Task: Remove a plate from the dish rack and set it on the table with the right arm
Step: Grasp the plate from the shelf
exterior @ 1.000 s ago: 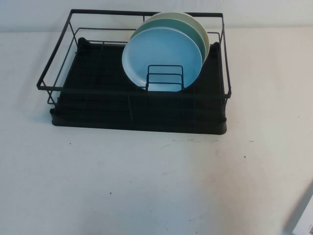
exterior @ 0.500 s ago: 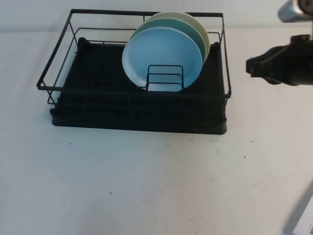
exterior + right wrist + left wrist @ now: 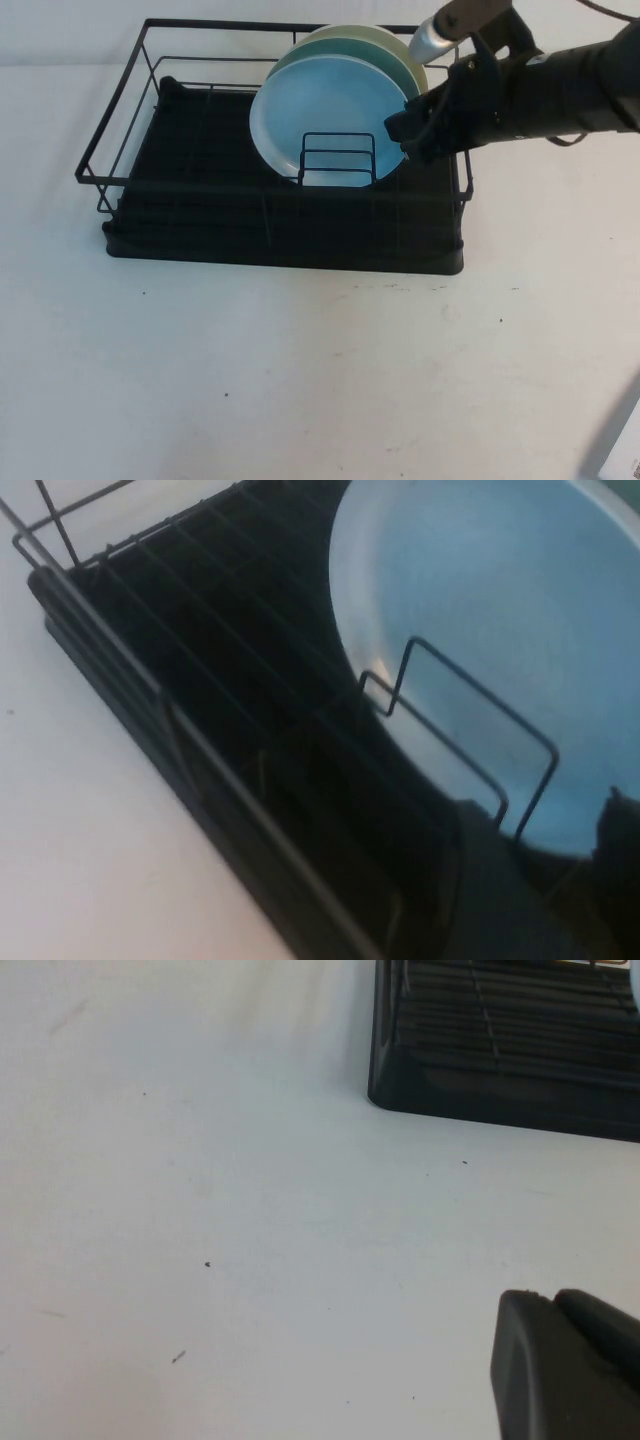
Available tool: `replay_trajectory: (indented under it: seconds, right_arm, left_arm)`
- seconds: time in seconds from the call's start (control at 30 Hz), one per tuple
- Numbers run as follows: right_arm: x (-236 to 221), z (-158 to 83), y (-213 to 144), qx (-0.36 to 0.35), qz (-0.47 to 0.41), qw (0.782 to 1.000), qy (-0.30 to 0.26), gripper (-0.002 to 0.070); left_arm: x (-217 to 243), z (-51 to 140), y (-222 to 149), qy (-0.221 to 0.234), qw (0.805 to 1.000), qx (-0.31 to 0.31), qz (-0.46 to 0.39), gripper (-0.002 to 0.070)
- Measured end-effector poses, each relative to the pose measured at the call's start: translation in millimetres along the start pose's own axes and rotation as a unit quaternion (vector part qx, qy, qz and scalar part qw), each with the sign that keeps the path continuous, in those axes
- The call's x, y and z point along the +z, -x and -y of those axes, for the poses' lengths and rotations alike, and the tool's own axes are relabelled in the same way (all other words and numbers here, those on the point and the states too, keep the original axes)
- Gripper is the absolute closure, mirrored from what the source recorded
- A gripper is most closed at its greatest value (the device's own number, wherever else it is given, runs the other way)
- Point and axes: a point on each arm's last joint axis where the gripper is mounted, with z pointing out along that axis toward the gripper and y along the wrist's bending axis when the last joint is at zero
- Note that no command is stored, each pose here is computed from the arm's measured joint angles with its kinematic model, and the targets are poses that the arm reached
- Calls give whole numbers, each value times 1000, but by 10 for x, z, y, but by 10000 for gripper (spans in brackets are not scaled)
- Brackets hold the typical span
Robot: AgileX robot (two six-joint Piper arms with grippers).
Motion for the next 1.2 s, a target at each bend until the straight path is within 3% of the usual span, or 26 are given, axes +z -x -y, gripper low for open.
replay_trajectory:
  seconds: [0.1, 0.23, 0.63, 1.2]
  right_arm:
    - [147, 78, 49, -34, 8, 999, -12, 407]
    - [349, 199, 113, -69, 20, 997, -31, 385]
    - [674, 386, 304, -126, 49, 989, -52, 379]
    - [900, 489, 182, -137, 44, 987, -77, 379]
  left_arm:
    - [0, 0, 0, 0, 1000, 0, 0, 680]
    - [0, 0, 0, 0, 1000, 0, 0, 680]
    - [0, 0, 0, 0, 1000, 0, 0, 680]
    - [0, 0, 0, 0, 1000, 0, 0, 680]
